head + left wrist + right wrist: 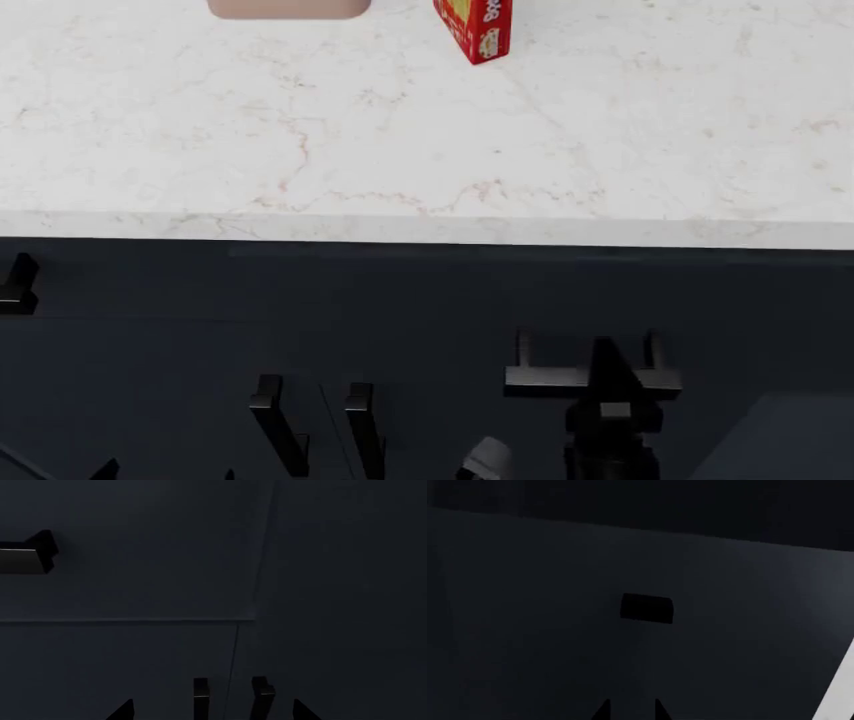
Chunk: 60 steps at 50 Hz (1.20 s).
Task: Open the right drawer.
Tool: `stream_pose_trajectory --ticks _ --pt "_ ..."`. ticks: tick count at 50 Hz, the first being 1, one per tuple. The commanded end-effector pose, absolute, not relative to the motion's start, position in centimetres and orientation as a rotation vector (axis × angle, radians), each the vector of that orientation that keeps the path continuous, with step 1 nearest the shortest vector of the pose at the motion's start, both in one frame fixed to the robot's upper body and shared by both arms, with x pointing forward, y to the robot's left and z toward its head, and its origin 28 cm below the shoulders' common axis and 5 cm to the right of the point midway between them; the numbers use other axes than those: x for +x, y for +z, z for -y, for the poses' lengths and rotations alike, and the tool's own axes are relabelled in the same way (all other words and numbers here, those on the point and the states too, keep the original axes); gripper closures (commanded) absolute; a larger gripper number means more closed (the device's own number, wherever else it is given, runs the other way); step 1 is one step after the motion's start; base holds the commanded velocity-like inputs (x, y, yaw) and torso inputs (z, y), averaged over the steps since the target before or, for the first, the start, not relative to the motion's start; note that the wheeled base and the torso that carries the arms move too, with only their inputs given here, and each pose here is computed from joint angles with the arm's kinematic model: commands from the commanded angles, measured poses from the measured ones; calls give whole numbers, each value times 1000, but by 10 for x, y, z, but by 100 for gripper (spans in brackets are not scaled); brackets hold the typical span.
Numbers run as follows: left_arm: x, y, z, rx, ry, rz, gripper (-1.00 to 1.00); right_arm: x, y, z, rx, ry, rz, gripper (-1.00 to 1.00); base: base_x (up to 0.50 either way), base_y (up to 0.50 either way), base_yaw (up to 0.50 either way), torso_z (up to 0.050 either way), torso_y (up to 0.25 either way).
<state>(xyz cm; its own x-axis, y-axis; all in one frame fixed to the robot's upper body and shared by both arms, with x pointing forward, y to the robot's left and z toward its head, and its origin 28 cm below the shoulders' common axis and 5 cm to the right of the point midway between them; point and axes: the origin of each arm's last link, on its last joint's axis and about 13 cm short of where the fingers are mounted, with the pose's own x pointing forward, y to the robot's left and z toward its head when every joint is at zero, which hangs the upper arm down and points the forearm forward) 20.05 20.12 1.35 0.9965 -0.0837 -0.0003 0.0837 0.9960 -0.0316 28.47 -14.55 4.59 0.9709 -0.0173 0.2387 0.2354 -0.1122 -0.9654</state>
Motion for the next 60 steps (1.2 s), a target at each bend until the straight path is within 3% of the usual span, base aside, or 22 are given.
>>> stream_pose_trajectory --ticks 1,28,60 --pt "201 14 -202 -33 -78 2 -100 271 53 123 -1712 -217 323 100 0 0 5 0 0" --pt "202 13 -202 -31 -79 0 -100 239 62 123 -1700 -194 344 100 0 3 4 1 2" --pt "201 13 -202 -29 -81 0 -100 236 61 124 -1707 -199 340 100 -1 3 4 1 2"
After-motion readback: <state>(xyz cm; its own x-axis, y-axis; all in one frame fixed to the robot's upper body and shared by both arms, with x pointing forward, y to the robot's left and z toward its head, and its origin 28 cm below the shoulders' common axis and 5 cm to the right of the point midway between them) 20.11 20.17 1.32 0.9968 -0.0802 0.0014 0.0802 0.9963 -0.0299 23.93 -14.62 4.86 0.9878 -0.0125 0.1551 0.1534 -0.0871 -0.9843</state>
